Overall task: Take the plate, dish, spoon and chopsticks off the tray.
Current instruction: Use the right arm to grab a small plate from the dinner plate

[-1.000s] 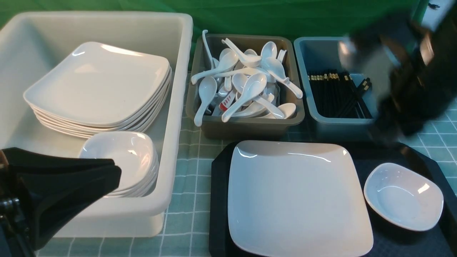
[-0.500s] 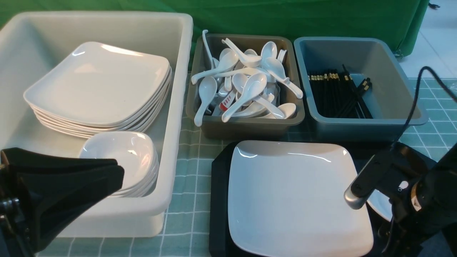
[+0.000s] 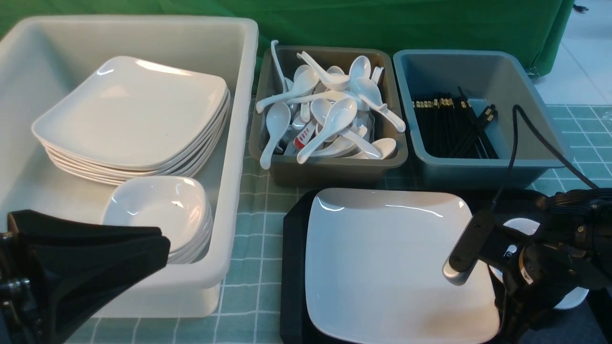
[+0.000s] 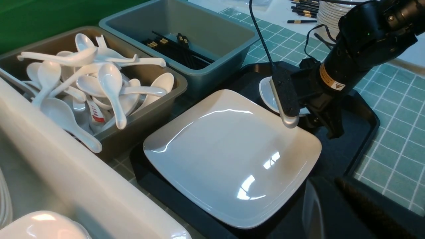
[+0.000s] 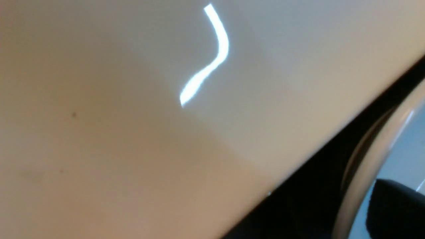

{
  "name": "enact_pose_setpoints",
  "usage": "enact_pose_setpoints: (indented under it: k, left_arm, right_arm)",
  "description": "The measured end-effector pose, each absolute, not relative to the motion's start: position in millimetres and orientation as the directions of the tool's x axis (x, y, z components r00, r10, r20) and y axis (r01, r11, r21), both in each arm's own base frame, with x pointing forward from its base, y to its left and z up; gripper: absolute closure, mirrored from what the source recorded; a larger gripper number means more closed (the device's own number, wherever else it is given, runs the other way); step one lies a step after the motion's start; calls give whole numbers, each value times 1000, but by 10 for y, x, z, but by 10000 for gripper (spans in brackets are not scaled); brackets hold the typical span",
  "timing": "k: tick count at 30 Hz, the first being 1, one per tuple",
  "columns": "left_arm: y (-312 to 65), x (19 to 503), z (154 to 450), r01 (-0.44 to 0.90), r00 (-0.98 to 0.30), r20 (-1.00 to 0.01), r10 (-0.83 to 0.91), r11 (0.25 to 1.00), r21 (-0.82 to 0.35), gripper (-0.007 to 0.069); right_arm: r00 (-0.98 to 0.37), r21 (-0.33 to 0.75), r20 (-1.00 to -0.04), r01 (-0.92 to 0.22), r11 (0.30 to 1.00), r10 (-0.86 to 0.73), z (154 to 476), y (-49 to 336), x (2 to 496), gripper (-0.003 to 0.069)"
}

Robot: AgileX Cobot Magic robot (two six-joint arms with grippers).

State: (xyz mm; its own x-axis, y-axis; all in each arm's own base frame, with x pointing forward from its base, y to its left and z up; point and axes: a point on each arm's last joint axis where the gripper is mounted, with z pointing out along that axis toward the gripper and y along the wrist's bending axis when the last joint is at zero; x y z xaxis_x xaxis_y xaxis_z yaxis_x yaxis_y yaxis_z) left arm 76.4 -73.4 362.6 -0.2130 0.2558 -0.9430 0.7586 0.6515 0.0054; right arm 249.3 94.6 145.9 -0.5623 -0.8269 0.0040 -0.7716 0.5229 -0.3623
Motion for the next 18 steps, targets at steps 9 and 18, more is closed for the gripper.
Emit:
enact_pose_setpoints:
  k: [9,18]
  left_arm:
    - [-734,758,3622,762,-213,-941,261,648,7,608]
    - [-696,717,3629,754,-183,-941,286,655,52,608]
  right_arm:
    - [-574,-389,31,-761,519,-819,1567,966,2449,533]
    - [-655,-367,-275,-605,706,-704,2967,1424,2160,606]
